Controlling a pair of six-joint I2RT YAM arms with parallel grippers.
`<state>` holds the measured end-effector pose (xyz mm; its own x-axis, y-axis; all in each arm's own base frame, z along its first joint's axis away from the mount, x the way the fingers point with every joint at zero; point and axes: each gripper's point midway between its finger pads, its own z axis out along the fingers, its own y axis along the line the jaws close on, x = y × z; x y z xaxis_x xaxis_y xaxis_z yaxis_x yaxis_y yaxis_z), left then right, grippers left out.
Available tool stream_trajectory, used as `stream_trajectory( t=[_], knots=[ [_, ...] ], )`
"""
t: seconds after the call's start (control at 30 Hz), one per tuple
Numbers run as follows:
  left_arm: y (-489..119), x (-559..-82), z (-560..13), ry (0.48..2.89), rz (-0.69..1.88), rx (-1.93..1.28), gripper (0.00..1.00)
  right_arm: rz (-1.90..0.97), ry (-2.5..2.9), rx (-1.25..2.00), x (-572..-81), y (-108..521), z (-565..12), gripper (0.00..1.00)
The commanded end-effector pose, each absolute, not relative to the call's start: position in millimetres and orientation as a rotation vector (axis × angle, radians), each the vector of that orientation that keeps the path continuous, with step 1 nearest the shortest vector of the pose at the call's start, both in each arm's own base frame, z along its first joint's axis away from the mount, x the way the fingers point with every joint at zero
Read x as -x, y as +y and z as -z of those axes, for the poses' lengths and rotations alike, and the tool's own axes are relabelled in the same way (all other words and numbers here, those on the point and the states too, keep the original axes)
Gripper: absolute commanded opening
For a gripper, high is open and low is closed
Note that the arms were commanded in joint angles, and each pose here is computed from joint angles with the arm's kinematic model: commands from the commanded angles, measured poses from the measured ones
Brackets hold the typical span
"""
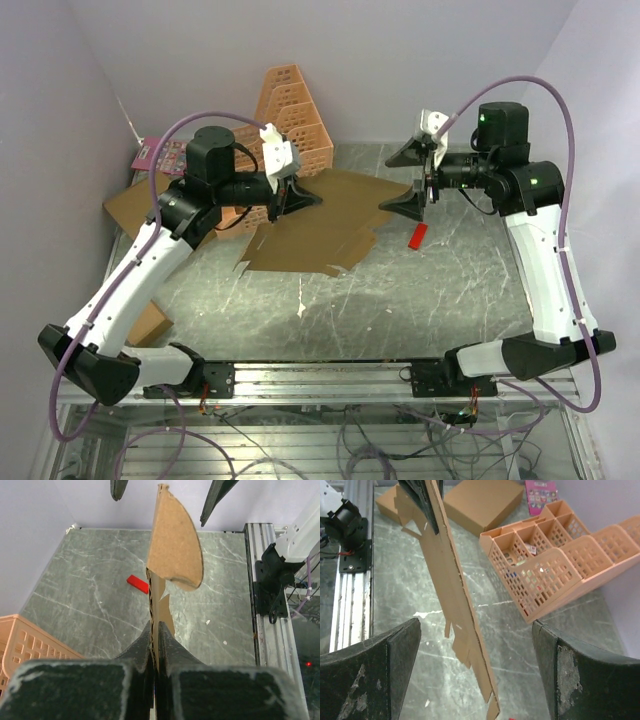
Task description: Fold the paper box
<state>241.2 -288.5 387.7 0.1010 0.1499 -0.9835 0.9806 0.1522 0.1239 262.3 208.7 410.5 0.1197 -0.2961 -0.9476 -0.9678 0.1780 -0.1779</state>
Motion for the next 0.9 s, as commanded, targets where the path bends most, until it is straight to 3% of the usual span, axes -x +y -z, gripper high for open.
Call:
stream_trajectory(
  t=[0.0, 0.23, 0.47, 0.6, 0.73, 0.87],
  knots=[
    [-289.8, -235.9, -394.2, 1.238, 0.912, -1.306, 0.07, -0.780, 1.442, 1.393, -251.8, 209.0, -391.1, 0.86],
    [-290.7, -233.0, -393.4, 1.216, 0.929, -1.310, 0.07, -0.750, 1.453, 1.446, -241.5, 204.1, -369.7, 0.58],
    [-292.9, -226.0, -396.0, 1.176, 0.981, -1.309, 0.07, -0.787, 1.464, 1.459, -236.6, 205.2, -361.2, 0.45],
    [-293.4, -226.0, -394.1, 1.173, 0.993, -1.308, 0.07, -0.793, 1.441, 1.452, -232.6, 205.8, -369.0, 0.19],
    [-293.0, -227.0, -392.0, 1.177, 0.994, -1.307, 0.07, -0.792, 1.425, 1.447, -229.7, 206.0, -375.0, 0.00],
    [-290.3, -227.7, -394.7, 1.170, 0.986, -1.297, 0.07, -0.793, 1.422, 1.440, -227.9, 205.4, -377.1, 0.00]
  ],
)
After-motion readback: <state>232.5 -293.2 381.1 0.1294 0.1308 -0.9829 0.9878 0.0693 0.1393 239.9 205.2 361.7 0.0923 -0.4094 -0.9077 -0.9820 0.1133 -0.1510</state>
